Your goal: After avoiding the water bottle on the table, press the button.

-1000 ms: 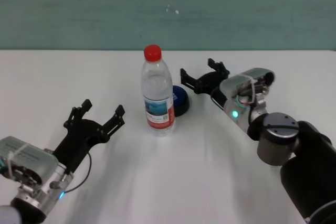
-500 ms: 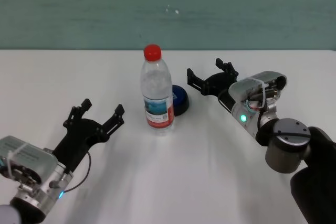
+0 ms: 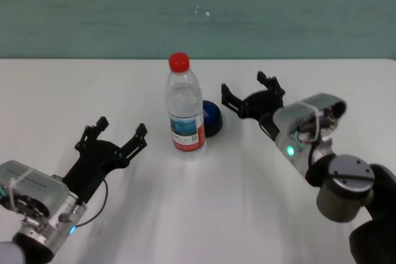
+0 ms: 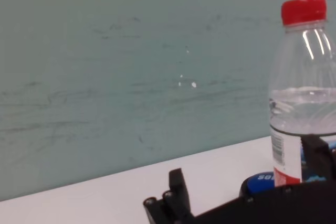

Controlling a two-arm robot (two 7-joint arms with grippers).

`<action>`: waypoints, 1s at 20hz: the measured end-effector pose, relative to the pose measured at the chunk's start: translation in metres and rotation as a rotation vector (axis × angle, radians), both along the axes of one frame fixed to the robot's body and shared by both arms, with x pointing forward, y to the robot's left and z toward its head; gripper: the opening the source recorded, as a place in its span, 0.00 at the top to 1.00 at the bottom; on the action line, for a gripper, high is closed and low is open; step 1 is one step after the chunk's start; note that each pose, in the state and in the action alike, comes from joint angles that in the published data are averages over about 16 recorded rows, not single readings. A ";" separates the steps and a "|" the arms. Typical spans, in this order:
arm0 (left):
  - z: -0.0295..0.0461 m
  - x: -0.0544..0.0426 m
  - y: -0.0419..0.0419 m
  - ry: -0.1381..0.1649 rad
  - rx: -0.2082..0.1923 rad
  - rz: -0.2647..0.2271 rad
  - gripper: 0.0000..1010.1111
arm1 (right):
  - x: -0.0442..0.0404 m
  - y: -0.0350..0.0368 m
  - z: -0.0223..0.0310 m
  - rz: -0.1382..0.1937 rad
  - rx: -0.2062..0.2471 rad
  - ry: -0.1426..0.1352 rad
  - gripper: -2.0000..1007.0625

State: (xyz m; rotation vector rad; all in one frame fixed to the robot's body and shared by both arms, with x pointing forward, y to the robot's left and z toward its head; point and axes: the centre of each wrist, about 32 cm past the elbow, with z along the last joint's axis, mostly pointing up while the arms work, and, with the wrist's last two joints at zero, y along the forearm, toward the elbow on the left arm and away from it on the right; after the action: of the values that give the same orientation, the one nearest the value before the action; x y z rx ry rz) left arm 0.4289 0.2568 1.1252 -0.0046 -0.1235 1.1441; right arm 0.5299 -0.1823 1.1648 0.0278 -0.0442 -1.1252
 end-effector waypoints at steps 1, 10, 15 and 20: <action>0.0000 0.0000 0.0000 0.000 0.000 0.000 0.00 | -0.0032 0.0008 0.0005 0.000 0.000 -0.003 0.00; 0.0000 0.0000 0.0000 0.000 0.000 0.000 0.00 | -0.0301 0.0086 0.0009 -0.002 -0.006 -0.020 0.00; 0.0000 0.0000 0.0000 0.000 0.000 0.000 0.00 | -0.0426 0.0135 -0.0017 -0.007 -0.012 -0.025 0.00; 0.0000 0.0000 0.0000 0.000 0.000 0.000 0.00 | -0.0532 0.0183 -0.0054 -0.012 -0.016 -0.027 0.00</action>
State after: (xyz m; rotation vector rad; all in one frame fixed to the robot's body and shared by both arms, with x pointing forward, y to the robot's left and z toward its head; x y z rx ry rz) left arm 0.4289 0.2568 1.1252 -0.0046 -0.1235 1.1441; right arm 0.4767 -0.1640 1.1594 0.0286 -0.0775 -1.1364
